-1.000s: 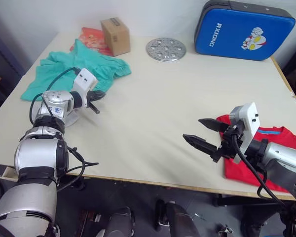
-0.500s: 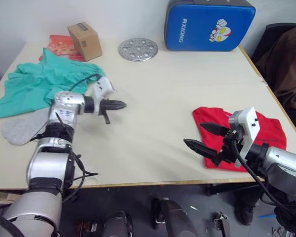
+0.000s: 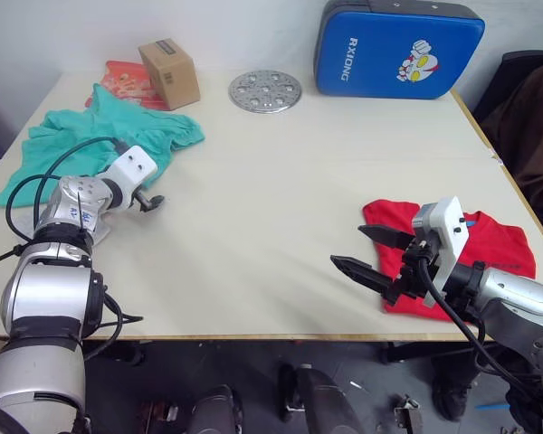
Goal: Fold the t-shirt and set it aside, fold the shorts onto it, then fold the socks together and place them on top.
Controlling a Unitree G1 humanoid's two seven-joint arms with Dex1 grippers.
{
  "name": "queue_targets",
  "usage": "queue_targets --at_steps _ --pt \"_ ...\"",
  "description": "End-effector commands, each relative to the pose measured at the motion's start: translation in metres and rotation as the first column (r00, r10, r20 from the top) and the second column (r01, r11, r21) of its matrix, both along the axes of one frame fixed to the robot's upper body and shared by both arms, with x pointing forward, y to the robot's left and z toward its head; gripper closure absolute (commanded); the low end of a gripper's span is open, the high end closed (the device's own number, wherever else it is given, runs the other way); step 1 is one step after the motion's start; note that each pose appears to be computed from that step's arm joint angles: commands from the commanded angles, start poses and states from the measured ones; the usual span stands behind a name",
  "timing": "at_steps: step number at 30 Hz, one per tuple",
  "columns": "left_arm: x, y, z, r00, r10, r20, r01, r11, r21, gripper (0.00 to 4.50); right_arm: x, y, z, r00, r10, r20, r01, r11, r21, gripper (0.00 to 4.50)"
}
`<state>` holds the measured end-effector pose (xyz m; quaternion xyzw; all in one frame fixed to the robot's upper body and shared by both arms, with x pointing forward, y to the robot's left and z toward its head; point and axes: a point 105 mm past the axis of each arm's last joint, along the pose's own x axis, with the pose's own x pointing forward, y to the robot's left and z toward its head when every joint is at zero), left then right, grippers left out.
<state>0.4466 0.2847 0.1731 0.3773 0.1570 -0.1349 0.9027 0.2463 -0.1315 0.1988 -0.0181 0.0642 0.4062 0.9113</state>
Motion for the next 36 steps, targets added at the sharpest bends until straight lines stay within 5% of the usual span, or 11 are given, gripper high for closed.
queue_targets --at_steps 1,6,9,21,33,36 --pt "0.005 0.005 0.012 0.996 0.075 0.055 -0.076 0.997 0.004 0.03 -0.002 0.002 0.007 0.999 0.0 0.039 -0.001 1.0 0.015 0.0" --pt "0.004 0.013 0.0 0.985 0.173 0.03 -0.17 0.982 -0.078 0.03 -0.004 -0.002 0.007 0.999 -0.022 0.04 0.021 1.0 0.013 0.0" --pt "0.003 0.017 -0.005 0.976 0.219 0.02 -0.214 0.968 -0.128 0.62 -0.004 -0.005 0.008 0.998 -0.038 0.043 0.037 0.999 0.01 0.0" --pt "0.001 0.021 -0.007 0.965 0.261 0.012 -0.254 0.946 -0.203 4.46 -0.006 -0.01 0.008 0.997 -0.07 0.04 0.07 0.998 0.008 0.0" --pt "0.008 -0.031 0.011 1.0 -0.026 0.012 0.028 0.937 -0.348 4.46 -0.005 -0.004 0.002 0.999 -0.049 0.023 0.049 0.999 0.015 0.0" --pt "0.003 -0.076 0.01 0.96 -0.28 -0.026 0.248 0.888 -0.388 4.46 -0.004 -0.004 0.001 0.999 -0.038 0.02 0.037 0.999 0.012 0.0"
